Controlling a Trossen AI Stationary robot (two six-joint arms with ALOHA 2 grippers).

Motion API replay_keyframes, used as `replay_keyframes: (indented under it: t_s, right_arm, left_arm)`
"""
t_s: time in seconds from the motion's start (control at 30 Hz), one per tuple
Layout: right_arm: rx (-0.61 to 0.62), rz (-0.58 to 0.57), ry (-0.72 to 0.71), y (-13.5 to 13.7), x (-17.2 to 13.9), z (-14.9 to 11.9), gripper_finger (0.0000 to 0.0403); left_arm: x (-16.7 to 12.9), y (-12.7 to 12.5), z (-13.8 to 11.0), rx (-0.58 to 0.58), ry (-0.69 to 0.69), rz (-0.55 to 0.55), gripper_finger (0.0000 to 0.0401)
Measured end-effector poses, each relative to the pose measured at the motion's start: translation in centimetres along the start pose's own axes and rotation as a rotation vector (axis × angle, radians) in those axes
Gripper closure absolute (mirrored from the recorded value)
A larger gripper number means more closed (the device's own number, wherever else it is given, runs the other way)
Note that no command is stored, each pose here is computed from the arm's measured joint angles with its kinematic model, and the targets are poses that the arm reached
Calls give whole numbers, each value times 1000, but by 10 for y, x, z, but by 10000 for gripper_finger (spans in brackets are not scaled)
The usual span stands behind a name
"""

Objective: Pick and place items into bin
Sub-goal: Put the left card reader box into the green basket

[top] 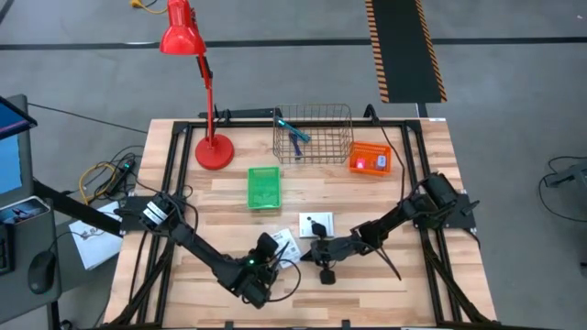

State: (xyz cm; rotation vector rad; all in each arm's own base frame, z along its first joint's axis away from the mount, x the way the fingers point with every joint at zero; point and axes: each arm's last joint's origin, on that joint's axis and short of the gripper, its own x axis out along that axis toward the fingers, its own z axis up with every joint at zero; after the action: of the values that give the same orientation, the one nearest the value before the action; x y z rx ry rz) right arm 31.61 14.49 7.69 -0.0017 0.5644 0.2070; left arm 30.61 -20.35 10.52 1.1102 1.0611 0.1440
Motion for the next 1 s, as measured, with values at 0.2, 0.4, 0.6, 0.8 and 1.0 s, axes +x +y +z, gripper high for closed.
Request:
replay_keyframes:
  t_s: [0.2,0.4,0.6,0.8,1.0]
  right_arm:
    - [-59,-2,10,0,-12,13,403]
    - [-119,-115,29,3,-33,28,403]
    - [-129,-209,65,9,-61,41,403]
    - [-67,-334,117,8,-89,46,403]
    - [-17,-377,106,11,-106,51,403]
  left_arm:
    - [-2,-2,1,-50,-8,26,357]
    - [-4,-1,1,-106,-7,57,369]
    - [-8,0,0,-196,-20,247,366]
    - [-18,10,-1,-310,-63,495,369]
    - [-22,35,-5,-501,-97,602,369]
